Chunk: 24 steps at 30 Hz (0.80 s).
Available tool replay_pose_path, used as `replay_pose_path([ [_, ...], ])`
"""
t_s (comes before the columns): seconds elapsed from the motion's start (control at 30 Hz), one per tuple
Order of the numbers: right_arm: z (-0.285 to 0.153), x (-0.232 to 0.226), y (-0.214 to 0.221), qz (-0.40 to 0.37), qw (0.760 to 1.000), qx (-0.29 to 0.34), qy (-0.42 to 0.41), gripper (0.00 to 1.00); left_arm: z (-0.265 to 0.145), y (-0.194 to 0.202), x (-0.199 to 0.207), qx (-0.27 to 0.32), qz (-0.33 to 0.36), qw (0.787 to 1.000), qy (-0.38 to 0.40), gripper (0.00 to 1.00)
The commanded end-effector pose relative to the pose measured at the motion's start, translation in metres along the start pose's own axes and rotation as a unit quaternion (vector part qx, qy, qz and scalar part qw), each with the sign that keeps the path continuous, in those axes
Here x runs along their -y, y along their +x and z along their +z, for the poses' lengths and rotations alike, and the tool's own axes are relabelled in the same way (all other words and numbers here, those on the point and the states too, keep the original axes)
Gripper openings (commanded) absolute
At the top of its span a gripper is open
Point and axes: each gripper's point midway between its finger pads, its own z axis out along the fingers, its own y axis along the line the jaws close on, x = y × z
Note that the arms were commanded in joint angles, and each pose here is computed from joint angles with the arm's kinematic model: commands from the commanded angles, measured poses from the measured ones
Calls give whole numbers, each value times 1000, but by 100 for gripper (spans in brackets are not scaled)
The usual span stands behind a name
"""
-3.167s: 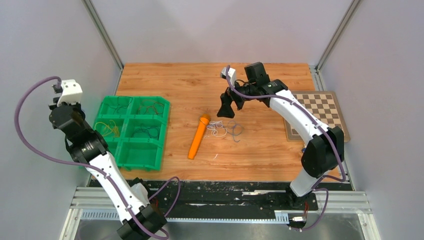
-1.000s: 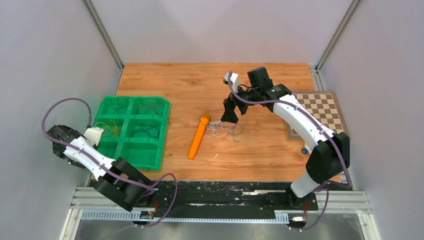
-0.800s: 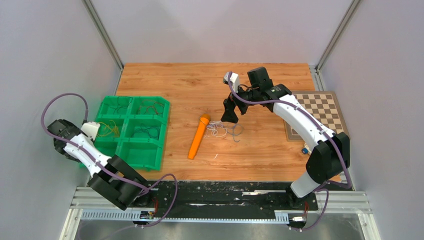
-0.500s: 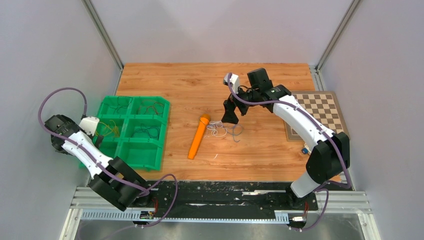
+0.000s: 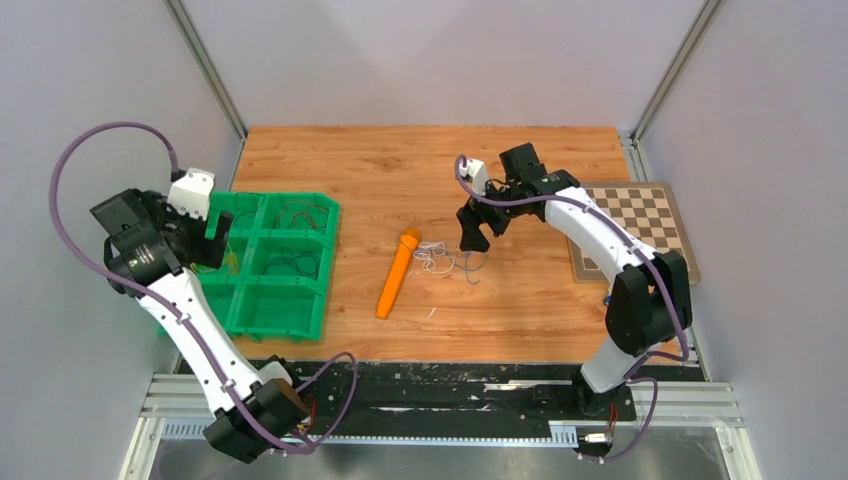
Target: Untangle the cables
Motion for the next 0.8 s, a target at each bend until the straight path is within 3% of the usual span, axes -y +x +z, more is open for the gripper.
replay_pose_path([
  [0.0,26,9,42,-18,997,-73,-4,89,-26,-94,35,166,-67,980,91,100],
  [0.2,58,29,47,-12,995,-95,-6,81,-29,-152,82,208,-19,966,152,100],
  [0.4,93,29,38,-43,995,-88,-18,76,-24,-158,134,221,41,954,199,100],
  [0.67,134,21,40,-56,994,-86,-38,79,-20,-155,162,226,31,942,245,100],
  [0.77,146,26,49,-60,993,-94,-42,63,-22,-159,166,238,30,937,255,100],
])
